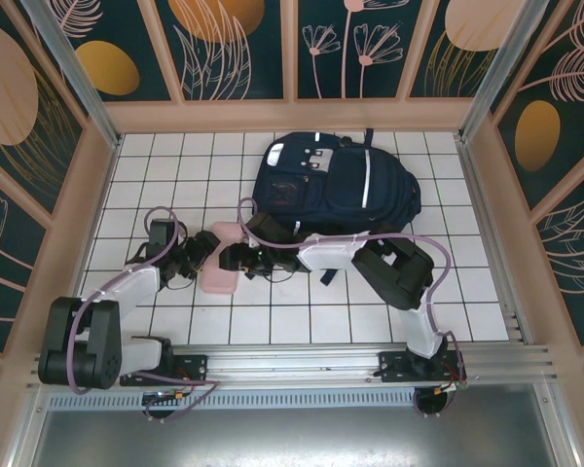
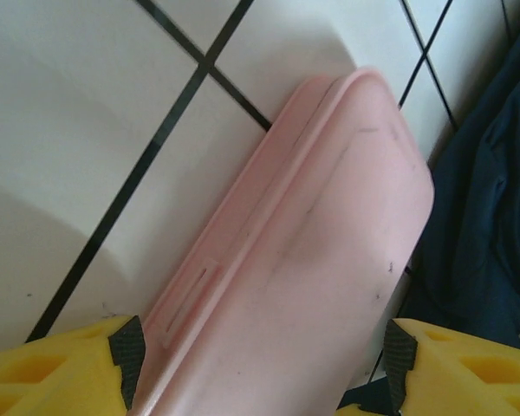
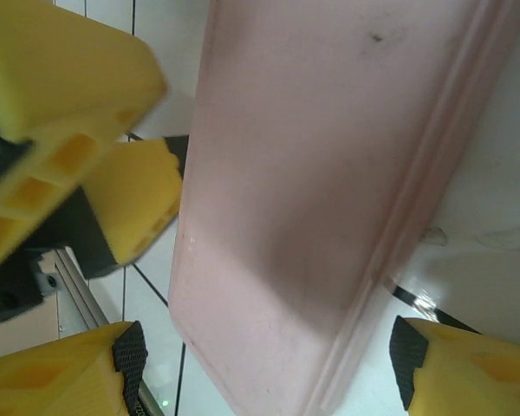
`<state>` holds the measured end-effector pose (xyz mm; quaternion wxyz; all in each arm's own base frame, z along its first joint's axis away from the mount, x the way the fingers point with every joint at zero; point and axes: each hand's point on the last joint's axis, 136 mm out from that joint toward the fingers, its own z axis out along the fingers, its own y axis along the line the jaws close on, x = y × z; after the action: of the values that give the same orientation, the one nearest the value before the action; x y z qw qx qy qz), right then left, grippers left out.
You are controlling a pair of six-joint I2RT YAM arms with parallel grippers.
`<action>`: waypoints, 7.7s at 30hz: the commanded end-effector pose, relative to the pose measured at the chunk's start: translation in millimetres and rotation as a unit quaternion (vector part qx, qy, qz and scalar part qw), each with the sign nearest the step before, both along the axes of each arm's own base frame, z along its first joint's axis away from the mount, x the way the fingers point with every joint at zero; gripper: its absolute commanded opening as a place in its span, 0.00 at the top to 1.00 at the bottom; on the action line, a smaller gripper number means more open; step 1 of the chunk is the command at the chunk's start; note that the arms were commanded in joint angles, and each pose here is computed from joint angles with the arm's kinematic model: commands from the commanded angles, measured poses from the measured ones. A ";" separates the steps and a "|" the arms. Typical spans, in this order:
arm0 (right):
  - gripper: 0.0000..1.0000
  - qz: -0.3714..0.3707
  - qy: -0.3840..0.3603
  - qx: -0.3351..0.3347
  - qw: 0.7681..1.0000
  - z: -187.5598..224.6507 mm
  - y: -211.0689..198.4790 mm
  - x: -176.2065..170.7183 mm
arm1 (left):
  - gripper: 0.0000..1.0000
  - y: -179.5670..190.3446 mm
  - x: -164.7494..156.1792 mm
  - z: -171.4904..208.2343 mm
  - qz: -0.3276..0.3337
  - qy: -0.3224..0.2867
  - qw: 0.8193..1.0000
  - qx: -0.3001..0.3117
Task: Pack books, pencil case, and school supplies into a backpack
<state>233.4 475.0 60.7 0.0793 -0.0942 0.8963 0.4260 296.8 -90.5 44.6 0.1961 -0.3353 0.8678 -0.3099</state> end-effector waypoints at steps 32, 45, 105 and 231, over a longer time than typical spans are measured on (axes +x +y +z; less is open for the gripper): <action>0.23 0.043 -0.028 0.177 0.983 97.4 51.0 -17.5 | 0.27 -23.2 -22.6 6.0 -0.011 -0.013 0.994 -0.105; 0.23 0.048 -0.036 0.183 0.981 107.9 64.9 -10.0 | 0.24 -30.3 -28.8 18.3 -0.018 -0.032 0.990 -0.139; 0.09 0.192 -0.287 -0.382 0.857 -56.6 -8.9 -7.9 | 0.23 72.4 -9.9 121.7 0.107 -0.097 0.977 0.158; 0.74 -0.601 -0.335 0.031 0.725 268.6 -471.3 13.1 | 0.29 -400.0 182.5 152.2 -0.336 -0.239 0.902 -0.127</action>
<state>252.7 12.2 323.9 0.5922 0.3418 0.6726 0.2828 474.7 -478.8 204.9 0.2585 0.0465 0.8191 -0.5099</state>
